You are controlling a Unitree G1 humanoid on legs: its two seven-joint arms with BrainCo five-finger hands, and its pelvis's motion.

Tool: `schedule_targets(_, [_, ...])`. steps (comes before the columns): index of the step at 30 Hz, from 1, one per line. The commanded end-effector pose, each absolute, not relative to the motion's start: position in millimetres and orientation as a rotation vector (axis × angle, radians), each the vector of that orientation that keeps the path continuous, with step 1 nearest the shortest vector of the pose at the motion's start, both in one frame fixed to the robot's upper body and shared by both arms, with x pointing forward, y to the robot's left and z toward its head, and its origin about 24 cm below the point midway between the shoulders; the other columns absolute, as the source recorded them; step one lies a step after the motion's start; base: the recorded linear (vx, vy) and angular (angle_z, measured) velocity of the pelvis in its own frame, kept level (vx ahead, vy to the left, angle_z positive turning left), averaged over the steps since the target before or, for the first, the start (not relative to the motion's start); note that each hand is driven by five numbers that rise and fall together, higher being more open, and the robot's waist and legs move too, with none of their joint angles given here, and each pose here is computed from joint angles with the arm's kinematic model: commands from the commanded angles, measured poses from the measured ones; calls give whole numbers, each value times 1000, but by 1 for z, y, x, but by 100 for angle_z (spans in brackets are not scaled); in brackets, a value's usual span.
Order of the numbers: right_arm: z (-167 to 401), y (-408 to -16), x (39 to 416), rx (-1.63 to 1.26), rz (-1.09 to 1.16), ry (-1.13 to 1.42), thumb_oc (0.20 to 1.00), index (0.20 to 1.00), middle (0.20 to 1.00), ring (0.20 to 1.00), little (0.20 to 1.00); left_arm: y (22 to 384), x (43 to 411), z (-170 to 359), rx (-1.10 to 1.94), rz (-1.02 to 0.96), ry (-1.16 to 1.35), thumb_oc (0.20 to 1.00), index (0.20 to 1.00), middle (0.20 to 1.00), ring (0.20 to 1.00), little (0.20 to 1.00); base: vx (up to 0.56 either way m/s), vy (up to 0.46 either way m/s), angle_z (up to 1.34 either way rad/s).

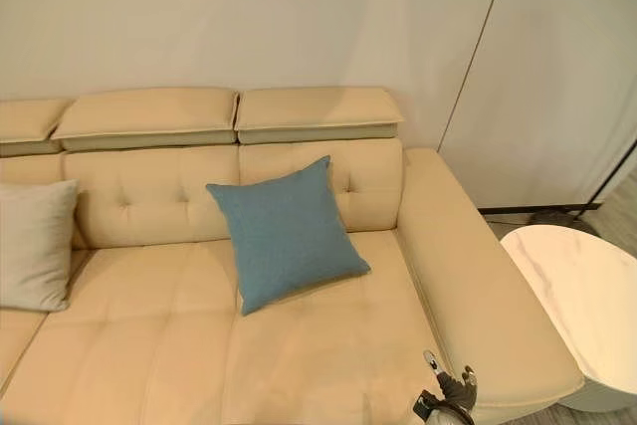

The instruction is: Pick up all the scattered cushions and arrange them neatly on the sofa.

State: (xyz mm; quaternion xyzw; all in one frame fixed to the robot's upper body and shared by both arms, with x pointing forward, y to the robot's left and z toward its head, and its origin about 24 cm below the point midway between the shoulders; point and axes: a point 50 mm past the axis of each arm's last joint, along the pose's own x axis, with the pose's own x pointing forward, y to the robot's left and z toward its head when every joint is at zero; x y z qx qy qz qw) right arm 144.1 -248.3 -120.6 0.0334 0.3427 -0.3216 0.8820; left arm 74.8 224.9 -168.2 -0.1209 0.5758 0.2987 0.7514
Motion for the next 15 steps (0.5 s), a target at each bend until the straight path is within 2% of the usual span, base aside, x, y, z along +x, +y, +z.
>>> schedule_targets(1, [-104,-257,153,18,-611,601,1000,1000,1000,1000,1000,242,50,-168,-262,767,1300,1000,1000,1000,1000,1000,-610,-83,96])
schedule_targets(2, [-104,-255,156,-34,-580,619,1000,1000,1000,1000,1000,235,59,-169,-317,741,1272,1000,1000,1000,1000,1000,-562,-44,41])
schedule_targets(4, [-114,-257,140,-50,-592,682,1000,1000,1000,1000,1000,228,56,-171,-379,723,1268,1000,1000,1000,1000,1000,-458,-45,15])
schedule_targets(6, [-126,-256,114,-41,-623,761,1000,1000,1000,1000,1000,223,35,-174,-422,722,1304,1000,1000,1000,1000,1000,-251,-29,23])
schedule_targets(8, [-134,-253,101,-12,-656,797,1000,1000,1000,1000,1000,221,14,-176,-436,746,1363,1000,1000,1000,1000,1000,-72,54,55])
schedule_targets(12, [-147,-238,75,37,-664,884,1000,1000,1000,1000,1000,228,-3,-175,-385,810,1436,1000,1000,1000,1000,1000,34,102,-23])
schedule_targets(15, [-154,-231,67,3,-597,947,1000,1000,1000,1000,1000,234,2,-173,-391,905,1418,1000,1000,1000,1000,1000,4,138,-55])
